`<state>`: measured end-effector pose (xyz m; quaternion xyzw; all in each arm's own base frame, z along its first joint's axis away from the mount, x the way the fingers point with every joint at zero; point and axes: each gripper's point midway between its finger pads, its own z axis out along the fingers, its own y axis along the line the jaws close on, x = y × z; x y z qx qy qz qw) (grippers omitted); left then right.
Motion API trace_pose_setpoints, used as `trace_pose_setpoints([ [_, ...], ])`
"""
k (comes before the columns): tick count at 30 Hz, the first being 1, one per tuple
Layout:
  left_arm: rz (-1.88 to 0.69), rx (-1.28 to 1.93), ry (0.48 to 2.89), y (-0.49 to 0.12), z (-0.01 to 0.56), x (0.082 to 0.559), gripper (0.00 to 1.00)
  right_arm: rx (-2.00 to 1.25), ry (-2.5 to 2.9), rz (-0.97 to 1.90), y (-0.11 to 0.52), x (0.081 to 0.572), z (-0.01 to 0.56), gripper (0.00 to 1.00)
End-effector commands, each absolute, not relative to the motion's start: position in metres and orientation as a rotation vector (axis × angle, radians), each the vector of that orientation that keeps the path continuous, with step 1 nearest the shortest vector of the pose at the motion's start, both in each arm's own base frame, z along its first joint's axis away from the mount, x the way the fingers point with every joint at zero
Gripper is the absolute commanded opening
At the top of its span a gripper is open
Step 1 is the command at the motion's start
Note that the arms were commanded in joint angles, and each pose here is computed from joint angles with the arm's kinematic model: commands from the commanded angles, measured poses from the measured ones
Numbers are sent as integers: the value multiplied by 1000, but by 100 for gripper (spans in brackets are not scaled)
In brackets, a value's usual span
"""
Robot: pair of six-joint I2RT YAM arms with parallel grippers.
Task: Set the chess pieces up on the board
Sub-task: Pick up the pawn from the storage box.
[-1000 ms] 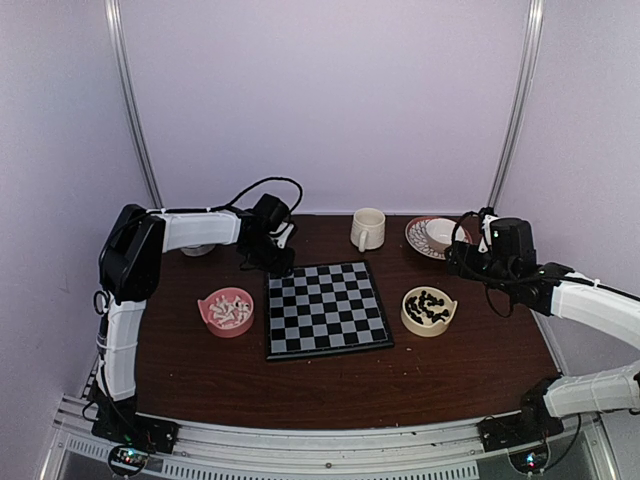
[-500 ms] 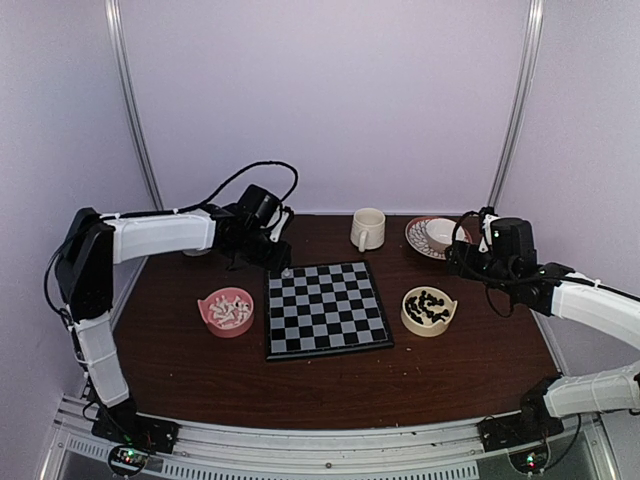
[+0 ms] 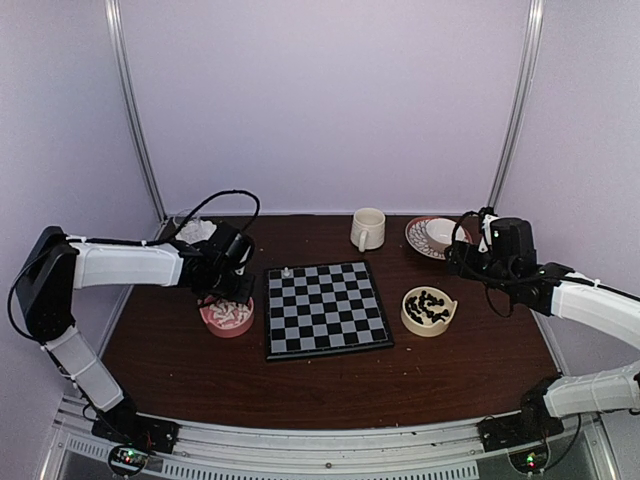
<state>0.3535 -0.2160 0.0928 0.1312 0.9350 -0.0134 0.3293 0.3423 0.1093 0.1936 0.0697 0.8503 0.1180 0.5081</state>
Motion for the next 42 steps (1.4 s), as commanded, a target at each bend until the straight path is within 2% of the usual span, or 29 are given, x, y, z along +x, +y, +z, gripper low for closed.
trace_pose_setpoints([
  [1,-13,243,2395,-203,97,357,19,166,2019,306,114,346,204,82],
  [10,-44,296,2479,-203,71,354,19,168,2018,304,114,346,204,82],
  [15,-34,333,2535,-210,60,356,15,168,2017,307,114,346,205,82],
  [42,91,333,2600,-196,48,353,15,170,2009,291,111,344,207,82],
])
